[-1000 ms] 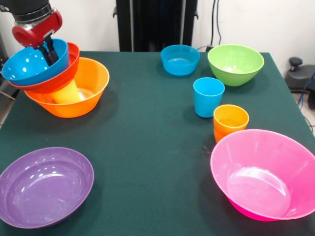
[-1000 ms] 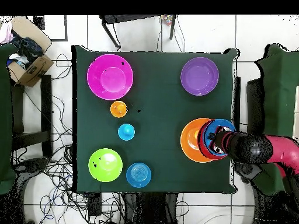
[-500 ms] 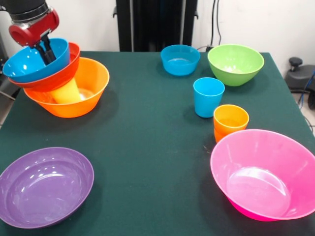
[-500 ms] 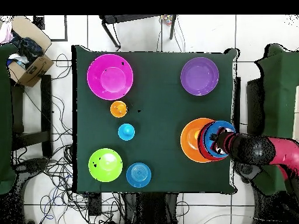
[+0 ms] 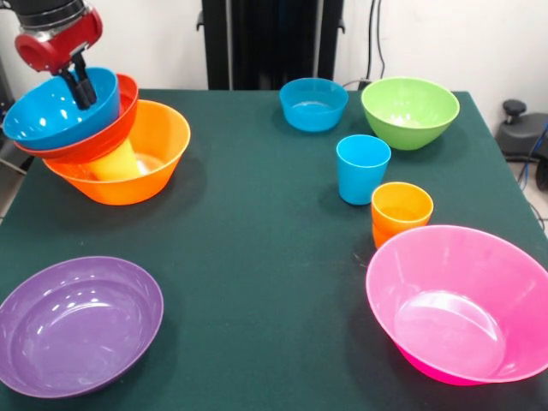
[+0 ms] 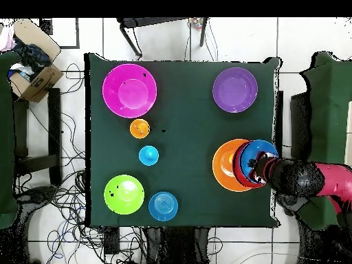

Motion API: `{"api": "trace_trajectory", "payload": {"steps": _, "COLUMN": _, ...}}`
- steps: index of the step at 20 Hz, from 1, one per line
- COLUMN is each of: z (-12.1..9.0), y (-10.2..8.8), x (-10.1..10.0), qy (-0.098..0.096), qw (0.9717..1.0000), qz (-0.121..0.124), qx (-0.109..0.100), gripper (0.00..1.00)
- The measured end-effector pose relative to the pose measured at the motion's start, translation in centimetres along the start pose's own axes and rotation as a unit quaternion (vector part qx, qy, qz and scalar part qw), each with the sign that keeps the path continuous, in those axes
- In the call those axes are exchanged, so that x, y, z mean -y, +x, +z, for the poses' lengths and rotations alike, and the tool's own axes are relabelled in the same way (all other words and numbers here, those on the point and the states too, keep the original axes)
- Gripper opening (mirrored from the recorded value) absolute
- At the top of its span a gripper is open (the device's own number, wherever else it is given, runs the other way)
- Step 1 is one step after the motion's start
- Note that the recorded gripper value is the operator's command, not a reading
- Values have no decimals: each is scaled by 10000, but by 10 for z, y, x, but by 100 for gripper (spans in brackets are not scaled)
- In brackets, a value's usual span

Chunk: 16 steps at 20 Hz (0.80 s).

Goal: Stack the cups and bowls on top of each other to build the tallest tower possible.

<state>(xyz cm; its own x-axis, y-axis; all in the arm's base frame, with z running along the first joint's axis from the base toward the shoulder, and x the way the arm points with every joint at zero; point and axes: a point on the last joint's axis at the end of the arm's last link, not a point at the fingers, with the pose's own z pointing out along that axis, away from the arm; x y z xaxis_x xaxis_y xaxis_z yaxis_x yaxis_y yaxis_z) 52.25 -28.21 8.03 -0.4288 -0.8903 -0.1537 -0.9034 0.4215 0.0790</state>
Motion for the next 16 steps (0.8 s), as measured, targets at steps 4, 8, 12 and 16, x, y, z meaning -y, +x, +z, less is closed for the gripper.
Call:
{"api": "trace_trajectory", "payload": {"steps": 4, "z": -6, "y": -4, "x": -6, "qy": 2, "qw": 9999, "qz": -99, "qx": -98, "gripper": 0}}
{"api": "trace_trajectory", "payload": {"steps": 8, "z": -7, "y": -9, "x": -10, "qy": 41, "qw": 9998, "qz": -181, "qx": -120, "gripper": 0}}
{"api": "trace_trajectory", "payload": {"steps": 12, "z": -5, "y": -18, "x": -13, "qy": 65, "qw": 9996, "qz": -265, "qx": -95, "gripper": 0}}
{"api": "trace_trajectory", "payload": {"steps": 16, "z": -1, "y": -30, "x": -14, "qy": 108, "qw": 9992, "qz": -387, "qx": -66, "gripper": 0}}
